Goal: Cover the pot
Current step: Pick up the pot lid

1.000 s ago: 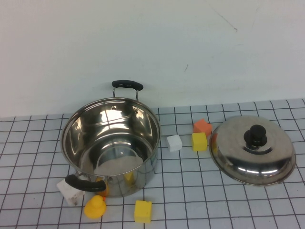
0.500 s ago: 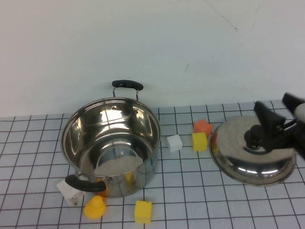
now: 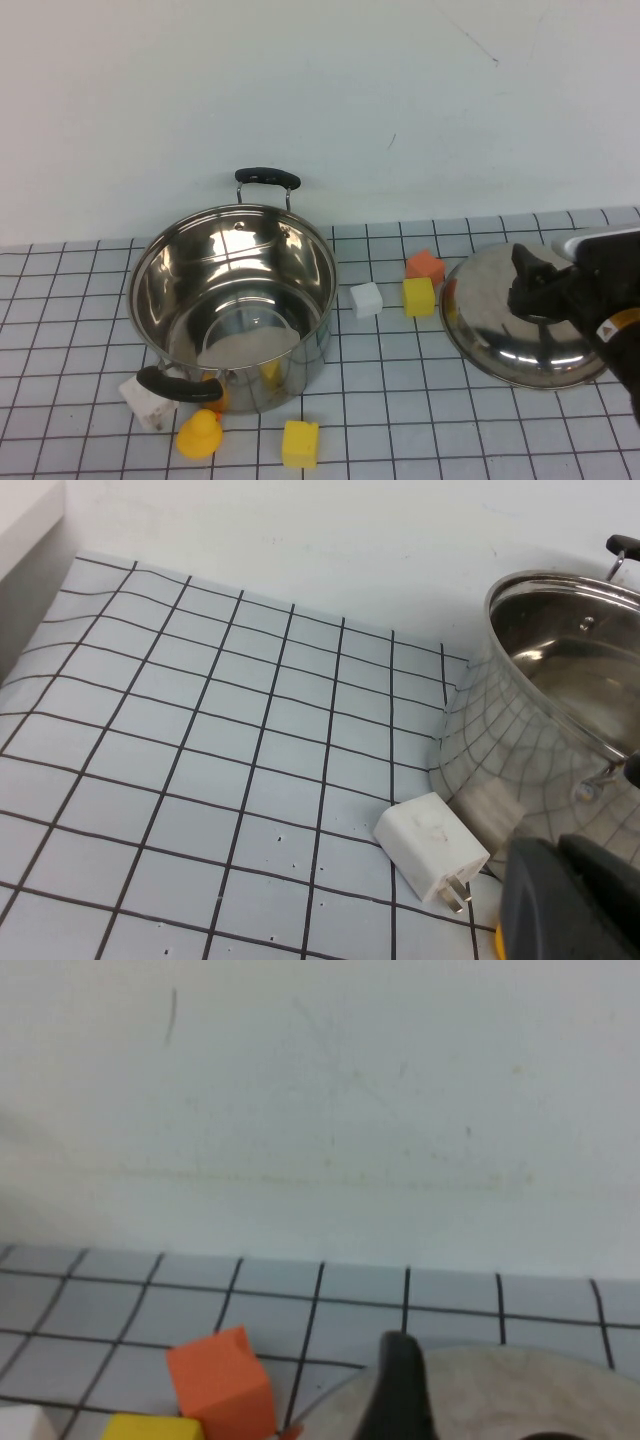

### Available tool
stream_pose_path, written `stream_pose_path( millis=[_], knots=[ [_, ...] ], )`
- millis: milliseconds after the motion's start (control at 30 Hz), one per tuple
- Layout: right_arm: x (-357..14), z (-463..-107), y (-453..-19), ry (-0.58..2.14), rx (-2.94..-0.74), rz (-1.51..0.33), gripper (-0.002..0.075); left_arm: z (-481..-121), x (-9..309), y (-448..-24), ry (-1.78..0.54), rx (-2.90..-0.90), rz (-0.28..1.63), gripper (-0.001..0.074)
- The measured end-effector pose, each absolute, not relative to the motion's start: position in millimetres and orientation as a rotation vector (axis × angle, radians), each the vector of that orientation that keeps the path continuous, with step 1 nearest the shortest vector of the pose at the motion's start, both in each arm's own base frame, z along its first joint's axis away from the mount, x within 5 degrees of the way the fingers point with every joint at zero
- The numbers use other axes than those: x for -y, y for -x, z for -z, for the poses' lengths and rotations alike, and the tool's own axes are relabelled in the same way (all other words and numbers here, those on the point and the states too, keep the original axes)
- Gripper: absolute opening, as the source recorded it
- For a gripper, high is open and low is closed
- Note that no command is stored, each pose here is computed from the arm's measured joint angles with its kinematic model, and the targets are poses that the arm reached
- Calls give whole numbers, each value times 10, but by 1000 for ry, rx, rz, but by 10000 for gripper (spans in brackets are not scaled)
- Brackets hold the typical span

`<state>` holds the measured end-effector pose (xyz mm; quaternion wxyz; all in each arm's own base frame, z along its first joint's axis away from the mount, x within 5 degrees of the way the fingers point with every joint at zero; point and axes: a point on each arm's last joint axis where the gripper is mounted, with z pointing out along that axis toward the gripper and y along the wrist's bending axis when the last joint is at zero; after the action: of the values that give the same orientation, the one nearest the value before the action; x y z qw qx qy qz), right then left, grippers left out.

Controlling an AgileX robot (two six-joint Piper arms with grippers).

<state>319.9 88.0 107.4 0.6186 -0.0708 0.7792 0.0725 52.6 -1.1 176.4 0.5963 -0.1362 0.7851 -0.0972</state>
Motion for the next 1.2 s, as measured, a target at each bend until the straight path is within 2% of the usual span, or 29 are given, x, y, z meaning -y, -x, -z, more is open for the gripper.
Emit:
stream_pose_path(
  millis=[267,633,833,1000,1067,1200],
  knots=[
    [-897,-696,-3434,111,-1850,-121,528,-1764,11,-526,316,-1823,226,-3],
    [-880,-429,-3491,79,-1895,-90,513,-1764,11,-526,320,-1822,229,-3],
    [-873,-441,-3501,73,-1871,-87,341,-1764,11,-526,320,-1822,229,-3],
    [-870,-723,-3431,63,-1860,-124,344,-1764,11,-526,321,-1822,229,-3],
    [-879,-1002,-3400,72,-1800,-152,344,-1764,11,-526,321,-1822,229,-3],
    [-954,-1797,-3278,167,-1697,-253,344,-1764,11,-526,321,-1822,229,-3]
  ],
)
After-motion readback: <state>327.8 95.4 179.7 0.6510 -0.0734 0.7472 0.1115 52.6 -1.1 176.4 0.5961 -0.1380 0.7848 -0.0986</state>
